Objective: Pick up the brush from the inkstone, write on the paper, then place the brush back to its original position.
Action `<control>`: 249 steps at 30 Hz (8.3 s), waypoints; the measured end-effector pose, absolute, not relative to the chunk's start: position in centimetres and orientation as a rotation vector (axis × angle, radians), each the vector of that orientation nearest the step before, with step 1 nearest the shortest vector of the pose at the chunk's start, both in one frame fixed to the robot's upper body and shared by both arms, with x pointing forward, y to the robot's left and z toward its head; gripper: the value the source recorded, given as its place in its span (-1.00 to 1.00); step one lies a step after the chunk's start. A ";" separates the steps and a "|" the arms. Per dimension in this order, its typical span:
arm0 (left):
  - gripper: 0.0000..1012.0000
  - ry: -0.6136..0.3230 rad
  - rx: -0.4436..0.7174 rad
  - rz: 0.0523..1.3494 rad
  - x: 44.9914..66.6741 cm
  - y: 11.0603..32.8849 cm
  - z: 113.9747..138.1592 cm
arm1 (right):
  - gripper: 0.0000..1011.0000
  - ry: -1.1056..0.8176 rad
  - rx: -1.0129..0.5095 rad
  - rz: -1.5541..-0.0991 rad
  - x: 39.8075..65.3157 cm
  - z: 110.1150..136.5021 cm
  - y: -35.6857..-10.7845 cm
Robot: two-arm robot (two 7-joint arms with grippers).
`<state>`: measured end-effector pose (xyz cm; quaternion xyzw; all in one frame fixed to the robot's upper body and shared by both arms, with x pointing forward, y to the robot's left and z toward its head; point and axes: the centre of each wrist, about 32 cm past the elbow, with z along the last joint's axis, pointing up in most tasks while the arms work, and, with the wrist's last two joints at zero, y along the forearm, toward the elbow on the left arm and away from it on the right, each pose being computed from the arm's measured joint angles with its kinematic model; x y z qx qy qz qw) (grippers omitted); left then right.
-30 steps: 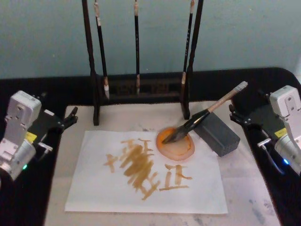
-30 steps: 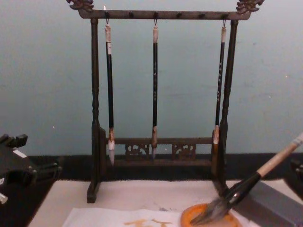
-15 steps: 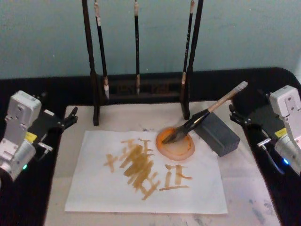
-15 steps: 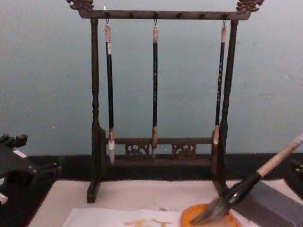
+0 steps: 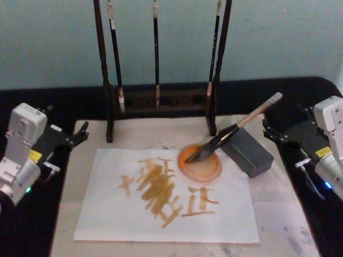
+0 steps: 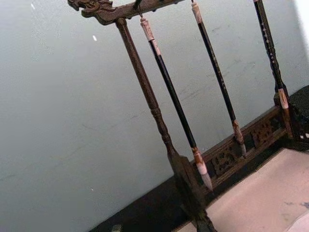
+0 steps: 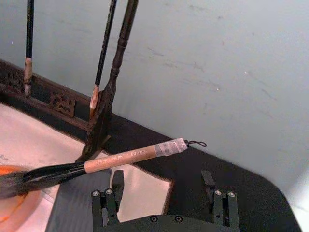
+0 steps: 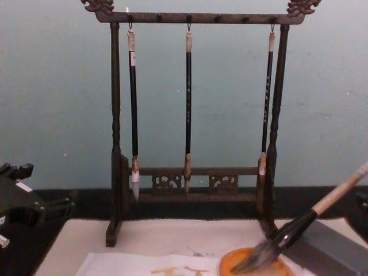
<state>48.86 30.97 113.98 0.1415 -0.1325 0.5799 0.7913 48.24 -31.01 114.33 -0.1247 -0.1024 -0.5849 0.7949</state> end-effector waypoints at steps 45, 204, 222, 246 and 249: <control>1.00 -0.285 0.304 1.248 48.9 31.0 114.0 | 0.98 0.625 0.219 -1.192 50.5 114.8 -28.7; 1.00 -0.285 0.304 1.248 48.9 31.0 114.0 | -0.65 -0.070 0.086 -0.842 43.9 118.4 -29.3; 1.00 -0.285 0.304 1.248 48.9 31.0 114.0 | -0.65 -0.086 0.022 -0.824 42.4 117.5 -29.6; 1.00 -0.285 0.304 1.248 48.9 31.0 114.0 | -0.65 -0.114 -0.011 -0.842 43.0 116.7 -28.8; 1.00 -0.285 0.304 1.248 48.9 31.0 114.0 | -0.65 -0.115 -0.014 -0.844 43.1 116.7 -28.7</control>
